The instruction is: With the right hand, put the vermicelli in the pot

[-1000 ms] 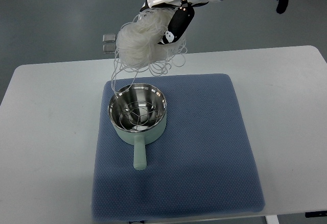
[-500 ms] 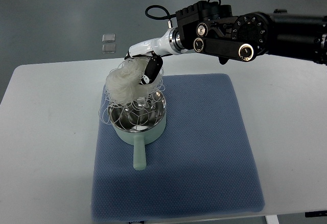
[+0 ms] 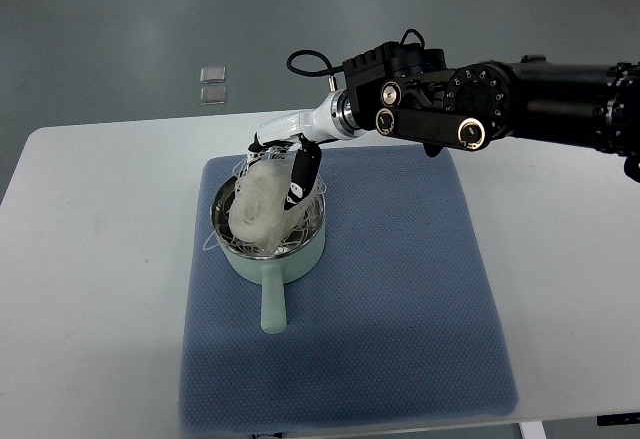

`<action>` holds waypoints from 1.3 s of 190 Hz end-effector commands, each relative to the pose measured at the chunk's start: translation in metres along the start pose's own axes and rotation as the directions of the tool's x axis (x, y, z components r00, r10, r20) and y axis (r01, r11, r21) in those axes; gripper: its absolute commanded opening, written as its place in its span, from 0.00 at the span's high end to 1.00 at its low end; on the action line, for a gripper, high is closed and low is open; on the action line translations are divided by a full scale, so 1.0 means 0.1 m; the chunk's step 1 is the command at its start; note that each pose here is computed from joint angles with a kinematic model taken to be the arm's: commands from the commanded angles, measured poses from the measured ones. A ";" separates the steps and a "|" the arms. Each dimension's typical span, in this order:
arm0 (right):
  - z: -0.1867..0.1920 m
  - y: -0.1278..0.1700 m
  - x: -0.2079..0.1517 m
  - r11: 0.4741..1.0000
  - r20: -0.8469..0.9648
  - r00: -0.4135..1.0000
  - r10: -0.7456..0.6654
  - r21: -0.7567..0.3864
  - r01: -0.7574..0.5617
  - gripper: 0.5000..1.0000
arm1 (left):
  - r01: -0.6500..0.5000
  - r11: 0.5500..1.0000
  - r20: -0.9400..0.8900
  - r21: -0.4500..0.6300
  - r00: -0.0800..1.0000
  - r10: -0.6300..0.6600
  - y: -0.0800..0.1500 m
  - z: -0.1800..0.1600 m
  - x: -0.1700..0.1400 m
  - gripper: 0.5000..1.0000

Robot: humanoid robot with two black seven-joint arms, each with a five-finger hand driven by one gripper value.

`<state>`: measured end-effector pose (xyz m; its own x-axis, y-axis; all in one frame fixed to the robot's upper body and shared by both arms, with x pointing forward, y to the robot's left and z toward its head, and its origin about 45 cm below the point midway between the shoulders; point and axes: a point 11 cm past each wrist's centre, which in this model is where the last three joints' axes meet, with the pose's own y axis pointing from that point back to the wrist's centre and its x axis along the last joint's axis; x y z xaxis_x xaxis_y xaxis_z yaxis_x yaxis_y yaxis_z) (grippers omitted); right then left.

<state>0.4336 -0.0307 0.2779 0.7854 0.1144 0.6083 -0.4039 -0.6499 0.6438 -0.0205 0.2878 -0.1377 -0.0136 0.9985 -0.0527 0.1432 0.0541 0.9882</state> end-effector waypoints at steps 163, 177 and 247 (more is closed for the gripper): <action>0.80 1.16 0.93 0.756 0.726 0.578 0.373 0.123 -0.643 0.13 | 0.001 1.000 0.004 0.000 1.000 -0.001 0.00 0.00 0.00 0.00; 1.13 1.20 0.80 0.690 0.838 0.400 0.372 0.039 -0.722 0.13 | 0.001 1.000 0.004 0.000 1.000 -0.001 0.00 0.00 0.00 0.00; 2.13 1.10 -0.11 0.385 0.934 -0.353 0.056 -0.347 -0.855 0.13 | 0.008 1.000 0.008 0.001 1.000 -0.008 0.00 0.00 -0.03 0.00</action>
<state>0.4872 -0.2543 0.2755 0.2496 -0.8736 -0.4177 -0.9678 -0.2102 -0.1387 -0.0208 0.2850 -0.1376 -0.0072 0.9981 -0.0605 0.1439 0.0609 0.9877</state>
